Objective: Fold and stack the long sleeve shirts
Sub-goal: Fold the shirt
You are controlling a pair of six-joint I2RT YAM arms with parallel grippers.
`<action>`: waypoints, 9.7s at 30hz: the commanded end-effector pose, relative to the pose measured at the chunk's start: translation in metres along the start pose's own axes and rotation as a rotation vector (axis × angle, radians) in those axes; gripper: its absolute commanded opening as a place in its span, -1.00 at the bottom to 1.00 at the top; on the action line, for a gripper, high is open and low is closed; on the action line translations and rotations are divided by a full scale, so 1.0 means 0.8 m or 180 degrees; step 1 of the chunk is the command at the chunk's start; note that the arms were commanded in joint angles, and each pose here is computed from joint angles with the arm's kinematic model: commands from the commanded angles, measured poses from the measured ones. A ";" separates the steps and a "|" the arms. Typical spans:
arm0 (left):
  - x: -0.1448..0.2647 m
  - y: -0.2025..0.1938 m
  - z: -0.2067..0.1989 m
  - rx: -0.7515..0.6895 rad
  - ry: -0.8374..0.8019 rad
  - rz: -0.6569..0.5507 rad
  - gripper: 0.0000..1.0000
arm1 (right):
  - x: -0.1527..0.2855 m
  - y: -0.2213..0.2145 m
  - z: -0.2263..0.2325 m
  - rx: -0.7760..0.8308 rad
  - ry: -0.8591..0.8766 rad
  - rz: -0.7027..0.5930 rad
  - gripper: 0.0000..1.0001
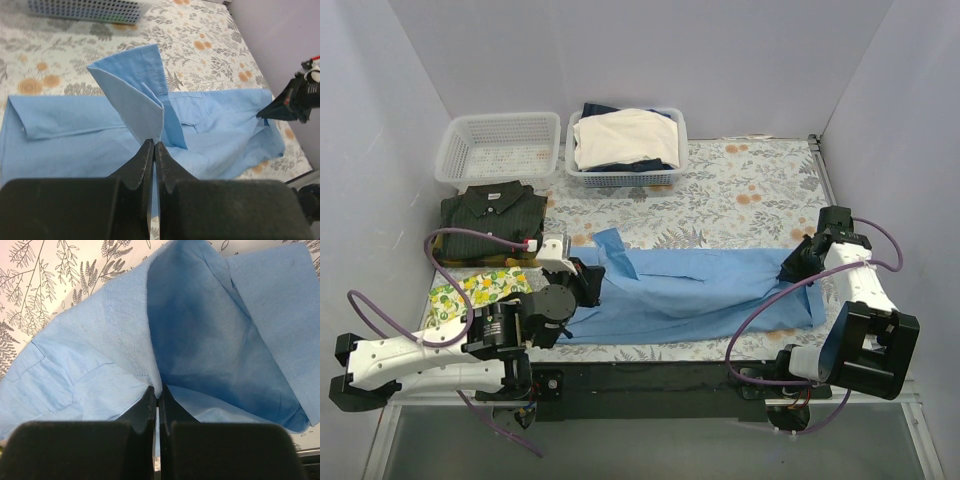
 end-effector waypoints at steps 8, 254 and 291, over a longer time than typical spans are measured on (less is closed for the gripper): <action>-0.001 -0.055 0.025 0.1130 0.1188 0.0445 0.32 | -0.001 0.008 0.007 -0.0007 0.0116 0.0014 -0.97; -0.237 0.069 0.078 -0.0085 0.1019 0.1145 0.96 | -0.028 -0.265 0.268 0.3600 0.1338 0.0729 -0.04; -0.220 -0.066 0.113 0.0393 -0.0078 0.2739 0.94 | 0.007 -0.169 0.083 0.2274 0.0595 0.0742 0.05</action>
Point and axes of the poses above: each gripper's point midway between its finger pads, its own x axis back along the fingers, its own z axis along the line the jaws close on, y = z × x, the point moved 10 cm from there along x, back along the fingers, and after that the axes turned 5 degrees about -x, right-handed, at the moved point
